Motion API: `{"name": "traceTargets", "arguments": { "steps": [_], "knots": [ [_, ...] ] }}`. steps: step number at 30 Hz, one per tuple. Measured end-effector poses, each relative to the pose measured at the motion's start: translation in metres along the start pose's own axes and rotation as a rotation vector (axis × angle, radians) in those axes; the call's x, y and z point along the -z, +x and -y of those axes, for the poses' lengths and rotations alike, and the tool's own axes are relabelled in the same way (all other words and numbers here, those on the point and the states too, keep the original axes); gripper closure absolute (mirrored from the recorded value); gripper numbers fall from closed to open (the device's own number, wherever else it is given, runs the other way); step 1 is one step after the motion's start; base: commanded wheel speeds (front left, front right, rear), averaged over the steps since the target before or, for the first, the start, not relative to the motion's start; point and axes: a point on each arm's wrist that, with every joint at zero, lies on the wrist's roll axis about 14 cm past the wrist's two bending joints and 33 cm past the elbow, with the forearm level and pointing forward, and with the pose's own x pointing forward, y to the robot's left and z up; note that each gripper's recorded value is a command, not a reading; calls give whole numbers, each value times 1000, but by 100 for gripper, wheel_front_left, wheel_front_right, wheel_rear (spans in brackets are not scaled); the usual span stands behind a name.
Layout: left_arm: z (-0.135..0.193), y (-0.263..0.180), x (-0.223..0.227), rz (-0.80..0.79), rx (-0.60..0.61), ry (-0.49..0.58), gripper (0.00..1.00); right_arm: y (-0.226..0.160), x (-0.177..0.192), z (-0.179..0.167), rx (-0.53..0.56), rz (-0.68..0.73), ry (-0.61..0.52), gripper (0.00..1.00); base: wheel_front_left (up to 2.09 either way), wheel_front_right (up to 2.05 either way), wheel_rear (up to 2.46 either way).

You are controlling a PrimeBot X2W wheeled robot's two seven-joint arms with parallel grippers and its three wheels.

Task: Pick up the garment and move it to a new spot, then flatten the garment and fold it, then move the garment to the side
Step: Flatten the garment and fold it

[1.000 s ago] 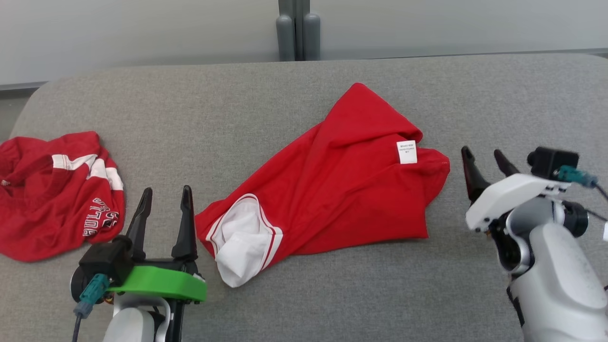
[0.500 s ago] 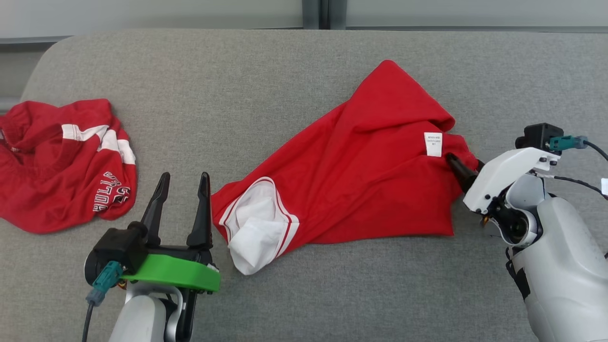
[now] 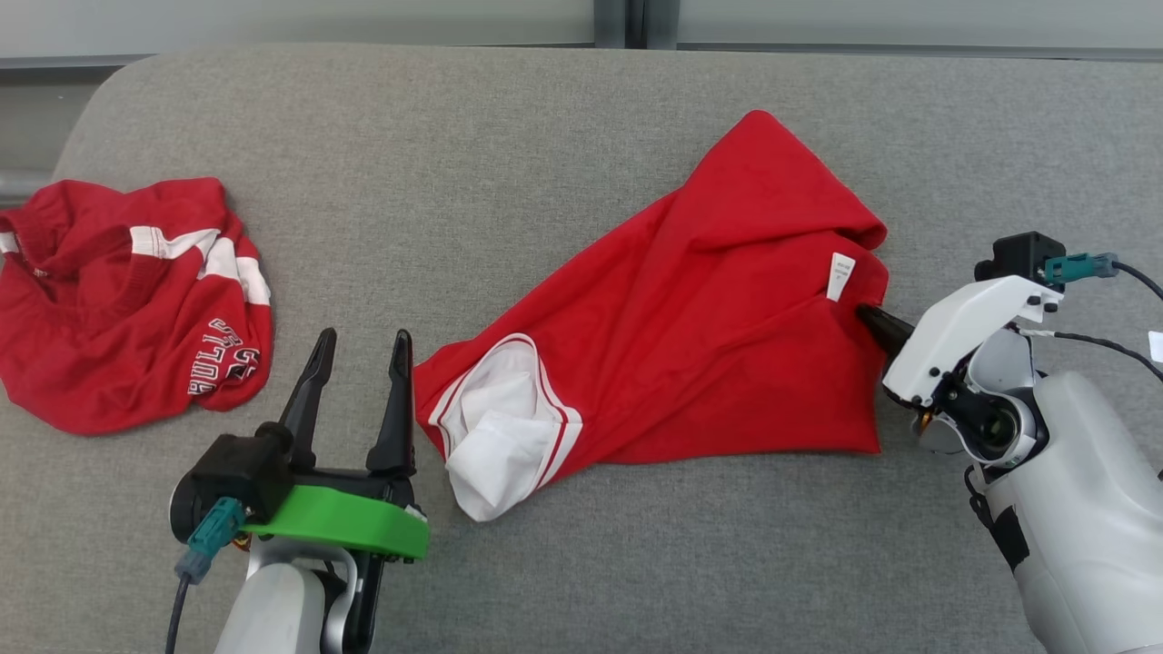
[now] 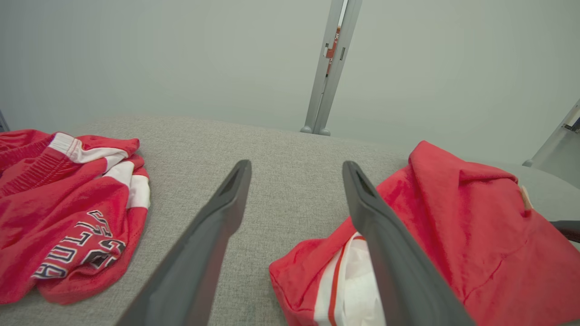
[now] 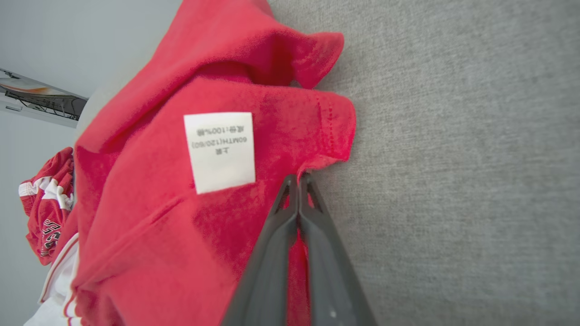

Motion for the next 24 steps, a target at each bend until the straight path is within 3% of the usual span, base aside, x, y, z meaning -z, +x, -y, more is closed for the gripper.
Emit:
{"name": "traceTargets", "arguments": {
  "steps": [5,10,17,20,24],
  "knots": [
    [-1,0,2,-5,-4,0,0,0,-15,3,0,68,-15,100,0,0,0],
    [-2,1,0,0,-5,-2,0,-4,-63,-14,-41,269,-53,100,0,0,0],
    [-2,3,-5,17,-4,-4,0,-45,-147,-67,-152,662,-379,100,0,0,0],
    [0,4,-7,22,2,-6,0,-70,-165,-87,-218,806,-471,100,0,0,0],
    [4,4,-7,25,11,-16,0,-85,-151,-71,-196,797,-555,100,0,0,0]
  ]
}}
